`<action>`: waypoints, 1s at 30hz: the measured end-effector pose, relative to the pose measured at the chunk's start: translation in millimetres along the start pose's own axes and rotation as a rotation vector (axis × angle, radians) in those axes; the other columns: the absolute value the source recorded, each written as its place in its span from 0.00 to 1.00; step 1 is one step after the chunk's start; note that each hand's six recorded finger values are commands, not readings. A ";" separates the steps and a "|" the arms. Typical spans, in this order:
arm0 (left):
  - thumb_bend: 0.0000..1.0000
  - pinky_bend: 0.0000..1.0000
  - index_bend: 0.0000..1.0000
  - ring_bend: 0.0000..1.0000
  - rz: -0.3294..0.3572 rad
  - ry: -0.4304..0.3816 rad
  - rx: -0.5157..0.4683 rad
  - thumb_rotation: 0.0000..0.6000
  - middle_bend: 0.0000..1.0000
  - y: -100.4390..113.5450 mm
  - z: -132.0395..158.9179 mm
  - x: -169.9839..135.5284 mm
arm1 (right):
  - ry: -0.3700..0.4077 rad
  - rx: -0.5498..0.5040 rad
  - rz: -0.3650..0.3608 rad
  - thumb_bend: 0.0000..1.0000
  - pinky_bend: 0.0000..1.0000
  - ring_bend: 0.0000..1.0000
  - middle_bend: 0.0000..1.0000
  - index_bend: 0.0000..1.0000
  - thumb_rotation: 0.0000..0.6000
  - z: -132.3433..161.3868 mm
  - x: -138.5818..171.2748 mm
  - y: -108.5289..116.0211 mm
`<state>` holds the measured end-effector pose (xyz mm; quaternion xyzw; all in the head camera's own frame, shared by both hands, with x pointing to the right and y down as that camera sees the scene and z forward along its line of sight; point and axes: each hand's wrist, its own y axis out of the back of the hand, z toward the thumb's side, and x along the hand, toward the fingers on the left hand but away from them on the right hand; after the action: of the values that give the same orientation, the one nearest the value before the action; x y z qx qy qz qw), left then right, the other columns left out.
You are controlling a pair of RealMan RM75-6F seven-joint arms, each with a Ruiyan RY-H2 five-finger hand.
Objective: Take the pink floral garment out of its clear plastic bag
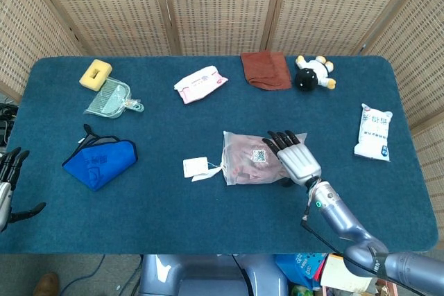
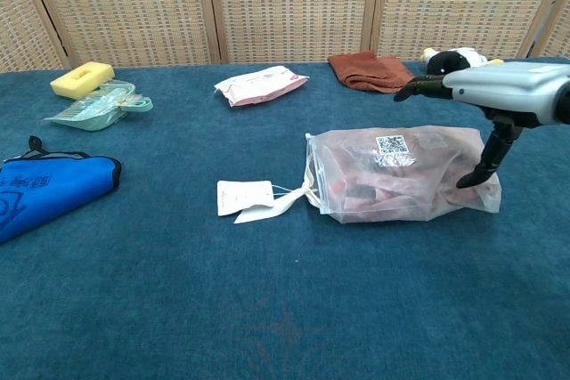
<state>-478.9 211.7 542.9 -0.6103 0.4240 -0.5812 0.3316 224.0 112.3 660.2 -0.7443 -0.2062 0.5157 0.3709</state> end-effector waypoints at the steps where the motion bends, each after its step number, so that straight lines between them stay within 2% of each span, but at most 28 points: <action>1: 0.03 0.00 0.00 0.00 0.000 0.001 0.000 1.00 0.00 0.0 -0.1 0.4 | -0.006 -0.003 0.016 0.00 0.00 0.00 0.00 0.00 1.00 1.1 -4.5 -3.4; 8: 0.03 0.00 0.00 0.00 -0.022 0.010 0.010 1.00 0.00 -5.4 -0.8 4.9 | -0.025 0.019 0.077 0.00 0.00 0.00 0.00 0.00 1.00 7.1 -28.5 -16.9; 22: 0.03 0.00 0.00 0.00 -0.021 0.031 0.024 1.00 0.00 -8.3 -1.7 11.3 | -0.083 0.054 0.128 0.00 0.01 0.01 0.02 0.00 1.00 5.1 -55.6 -32.7; 23: 0.03 0.00 0.00 0.00 -0.020 0.030 0.026 1.00 0.00 -8.5 -1.4 11.6 | -0.088 0.060 0.133 0.00 0.03 0.02 0.04 0.00 1.00 4.3 -56.7 -34.5; 26: 0.03 0.00 0.00 0.00 -0.017 0.031 0.031 1.00 0.00 -8.9 -0.8 12.0 | -0.100 0.079 0.139 0.02 0.22 0.17 0.19 0.05 1.00 1.5 -60.0 -39.8; 27: 0.03 0.00 0.00 0.00 -0.016 0.032 0.032 1.00 0.00 -9.0 -0.9 11.9 | -0.104 0.084 0.139 0.08 0.30 0.23 0.24 0.10 1.00 0.6 -60.8 -41.2; 29: 0.03 0.00 0.00 0.00 -0.014 0.032 0.031 1.00 0.00 -8.9 -0.6 11.9 | -0.113 0.096 0.135 0.27 0.40 0.33 0.32 0.21 1.00 -2.1 -62.4 -43.9; 30: 0.03 0.00 0.00 0.00 -0.013 0.032 0.031 1.00 0.00 -8.8 -0.5 11.8 | -0.116 0.101 0.132 0.39 0.45 0.37 0.36 0.27 1.00 -3.3 -62.9 -44.9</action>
<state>-478.7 204.8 555.9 -0.5985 0.4160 -0.5996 0.3305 206.4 96.6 733.9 -0.7055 -0.1517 0.5910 0.3604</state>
